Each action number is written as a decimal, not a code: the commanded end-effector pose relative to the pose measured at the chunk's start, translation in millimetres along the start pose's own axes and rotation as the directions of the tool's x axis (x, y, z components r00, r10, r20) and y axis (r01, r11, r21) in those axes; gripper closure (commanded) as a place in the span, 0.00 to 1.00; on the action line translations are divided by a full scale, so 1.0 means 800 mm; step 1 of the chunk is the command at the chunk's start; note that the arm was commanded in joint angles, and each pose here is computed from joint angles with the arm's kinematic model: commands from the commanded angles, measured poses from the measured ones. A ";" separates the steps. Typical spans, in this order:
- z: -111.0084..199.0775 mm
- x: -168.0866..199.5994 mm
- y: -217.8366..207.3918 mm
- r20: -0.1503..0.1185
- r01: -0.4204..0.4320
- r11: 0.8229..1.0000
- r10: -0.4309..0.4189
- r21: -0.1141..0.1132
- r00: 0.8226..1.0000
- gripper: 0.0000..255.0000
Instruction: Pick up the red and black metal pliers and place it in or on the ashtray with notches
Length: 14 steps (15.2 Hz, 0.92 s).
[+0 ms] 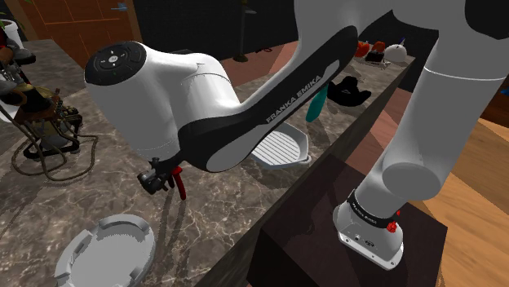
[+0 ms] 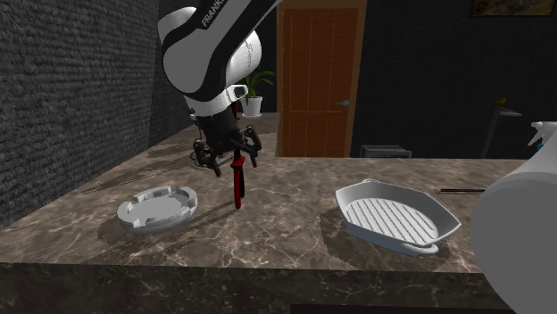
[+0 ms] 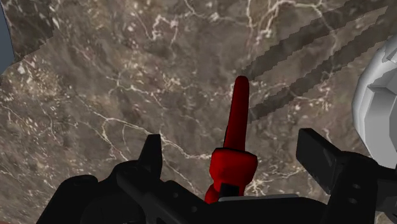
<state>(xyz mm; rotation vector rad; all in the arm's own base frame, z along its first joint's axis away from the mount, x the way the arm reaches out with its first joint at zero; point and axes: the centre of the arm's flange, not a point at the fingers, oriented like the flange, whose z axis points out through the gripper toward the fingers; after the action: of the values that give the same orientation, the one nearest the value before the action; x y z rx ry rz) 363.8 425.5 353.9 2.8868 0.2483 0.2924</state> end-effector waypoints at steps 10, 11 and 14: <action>0.000 0.000 0.000 0.000 0.000 1.000 0.000 0.000 1.000 1.00; 0.000 0.000 0.000 0.000 0.000 1.000 0.000 0.000 1.000 1.00; -0.019 0.004 0.005 0.000 0.000 1.000 0.000 0.000 1.000 1.00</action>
<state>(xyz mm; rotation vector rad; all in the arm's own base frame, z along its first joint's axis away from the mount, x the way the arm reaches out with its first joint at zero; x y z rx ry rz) 363.6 425.7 365.0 2.8867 0.2481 0.2929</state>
